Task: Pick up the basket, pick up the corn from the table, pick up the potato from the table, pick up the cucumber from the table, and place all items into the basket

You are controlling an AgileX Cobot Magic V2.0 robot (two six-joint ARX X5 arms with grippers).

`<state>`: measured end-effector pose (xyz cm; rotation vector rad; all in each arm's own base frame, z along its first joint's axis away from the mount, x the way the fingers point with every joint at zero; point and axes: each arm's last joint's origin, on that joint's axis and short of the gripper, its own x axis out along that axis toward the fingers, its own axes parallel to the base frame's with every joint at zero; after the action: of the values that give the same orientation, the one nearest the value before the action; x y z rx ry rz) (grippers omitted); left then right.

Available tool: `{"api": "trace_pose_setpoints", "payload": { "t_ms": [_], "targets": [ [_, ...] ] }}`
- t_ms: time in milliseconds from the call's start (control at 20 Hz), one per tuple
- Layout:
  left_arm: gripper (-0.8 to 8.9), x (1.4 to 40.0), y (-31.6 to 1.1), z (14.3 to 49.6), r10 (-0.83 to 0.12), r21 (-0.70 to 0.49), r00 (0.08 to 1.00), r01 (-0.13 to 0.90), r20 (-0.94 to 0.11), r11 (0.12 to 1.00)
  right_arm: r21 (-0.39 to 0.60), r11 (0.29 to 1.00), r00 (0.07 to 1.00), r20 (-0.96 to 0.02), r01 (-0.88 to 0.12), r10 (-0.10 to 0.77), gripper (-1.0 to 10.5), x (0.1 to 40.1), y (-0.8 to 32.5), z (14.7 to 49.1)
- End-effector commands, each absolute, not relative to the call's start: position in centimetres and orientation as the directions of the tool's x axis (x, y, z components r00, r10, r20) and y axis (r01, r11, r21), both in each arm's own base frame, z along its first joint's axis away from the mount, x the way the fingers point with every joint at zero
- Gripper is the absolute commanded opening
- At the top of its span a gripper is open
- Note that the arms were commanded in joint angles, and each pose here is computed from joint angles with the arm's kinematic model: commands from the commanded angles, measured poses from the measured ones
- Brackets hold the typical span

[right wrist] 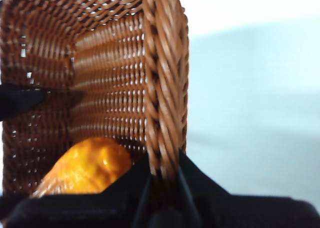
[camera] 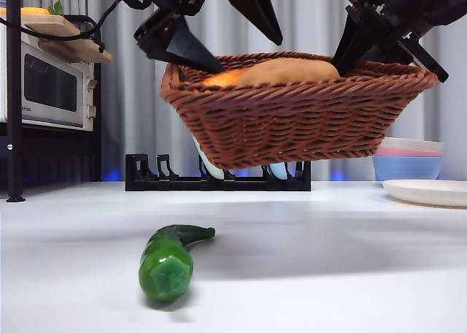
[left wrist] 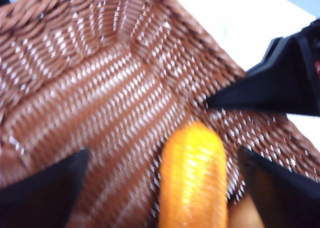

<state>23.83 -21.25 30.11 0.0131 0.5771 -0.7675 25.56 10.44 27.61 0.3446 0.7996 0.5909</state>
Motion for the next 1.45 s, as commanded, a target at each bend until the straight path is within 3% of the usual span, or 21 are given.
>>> {"api": "trace_pose_setpoints", "payload": {
  "t_ms": [50,350,500,750,1000,1450],
  "targets": [
    [5.03,22.7,-20.4,31.8,-0.656,-0.196,0.583,0.658,-0.480,0.727,0.520,0.772,0.552,-0.546,-0.367,0.630,-0.2,25.6,10.5,27.9],
    [5.03,16.4,-15.3,38.2,-0.678,-0.195,0.582,0.676,-0.449,0.710,0.515,0.772,0.583,-0.517,-0.373,0.626,-0.2,25.9,10.2,28.2],
    [5.03,13.9,-13.3,38.1,-0.641,-0.227,0.536,0.643,-0.549,0.732,0.513,0.777,0.610,-0.499,-0.365,0.616,-0.2,26.3,9.6,28.4],
    [5.02,12.7,-12.8,35.3,-0.498,-0.214,0.417,0.564,-0.761,0.798,0.511,0.797,0.652,-0.491,-0.321,0.577,-0.2,26.9,7.9,28.5],
    [4.99,12.9,-14.3,30.2,-0.416,-0.174,0.436,0.493,-0.798,0.852,0.513,0.815,0.688,-0.490,-0.268,0.535,-0.2,27.4,6.1,28.5],
    [4.99,16.9,-18.9,21.0,-0.334,-0.153,0.359,0.448,-0.872,0.881,0.513,0.823,0.703,-0.491,-0.245,0.515,-0.2,27.5,5.3,28.5]
  ]
}}
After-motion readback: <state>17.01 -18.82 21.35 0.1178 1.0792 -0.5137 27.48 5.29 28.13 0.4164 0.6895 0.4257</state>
